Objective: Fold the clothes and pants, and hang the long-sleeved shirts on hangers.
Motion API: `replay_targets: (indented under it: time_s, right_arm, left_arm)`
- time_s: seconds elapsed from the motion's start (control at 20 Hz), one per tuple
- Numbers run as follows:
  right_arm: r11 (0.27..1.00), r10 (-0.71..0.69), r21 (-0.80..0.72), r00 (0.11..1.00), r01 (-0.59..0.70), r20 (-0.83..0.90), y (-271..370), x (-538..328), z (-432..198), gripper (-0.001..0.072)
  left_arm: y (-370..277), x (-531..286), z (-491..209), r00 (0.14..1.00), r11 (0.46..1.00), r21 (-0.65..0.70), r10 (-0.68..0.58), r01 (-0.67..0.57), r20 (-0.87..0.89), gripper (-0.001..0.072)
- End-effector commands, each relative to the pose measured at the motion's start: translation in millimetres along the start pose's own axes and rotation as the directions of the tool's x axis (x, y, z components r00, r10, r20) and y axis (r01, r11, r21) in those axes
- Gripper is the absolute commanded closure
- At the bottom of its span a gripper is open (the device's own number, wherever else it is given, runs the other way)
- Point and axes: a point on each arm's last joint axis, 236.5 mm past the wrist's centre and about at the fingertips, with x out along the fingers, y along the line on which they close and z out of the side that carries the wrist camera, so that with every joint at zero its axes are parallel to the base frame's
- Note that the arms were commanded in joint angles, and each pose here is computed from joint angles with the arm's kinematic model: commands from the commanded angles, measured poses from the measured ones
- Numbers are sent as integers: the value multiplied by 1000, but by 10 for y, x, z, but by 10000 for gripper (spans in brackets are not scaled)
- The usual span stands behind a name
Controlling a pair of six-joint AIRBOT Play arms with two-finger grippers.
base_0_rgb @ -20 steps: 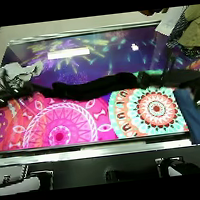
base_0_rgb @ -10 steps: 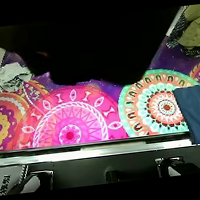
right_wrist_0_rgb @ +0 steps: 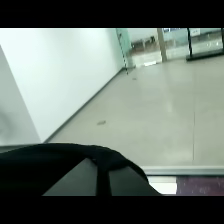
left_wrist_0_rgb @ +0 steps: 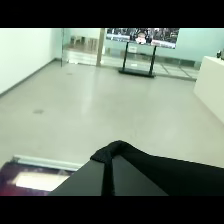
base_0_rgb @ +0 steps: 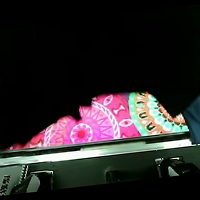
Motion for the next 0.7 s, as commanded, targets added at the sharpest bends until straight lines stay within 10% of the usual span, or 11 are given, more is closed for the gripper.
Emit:
replay_targets:
  time_s: [0.0, 0.3, 0.65]
  right_arm:
    - [997, -46, 51, 980, 57, -194, -276, 366, -577, 682]
    - [944, -98, 162, 711, 289, -696, -1248, 1504, -2665, 682]
    - [850, -76, 167, 431, 500, -899, -2252, 2211, -5036, 682]
  left_arm:
    - [196, 356, -431, 988, 999, -42, 5, -12, -157, 691]
    - [231, 1838, -2519, 765, 983, -100, -181, 151, -618, 691]
    - [-1, 2792, -5301, 499, 968, -226, -249, 108, -830, 690]
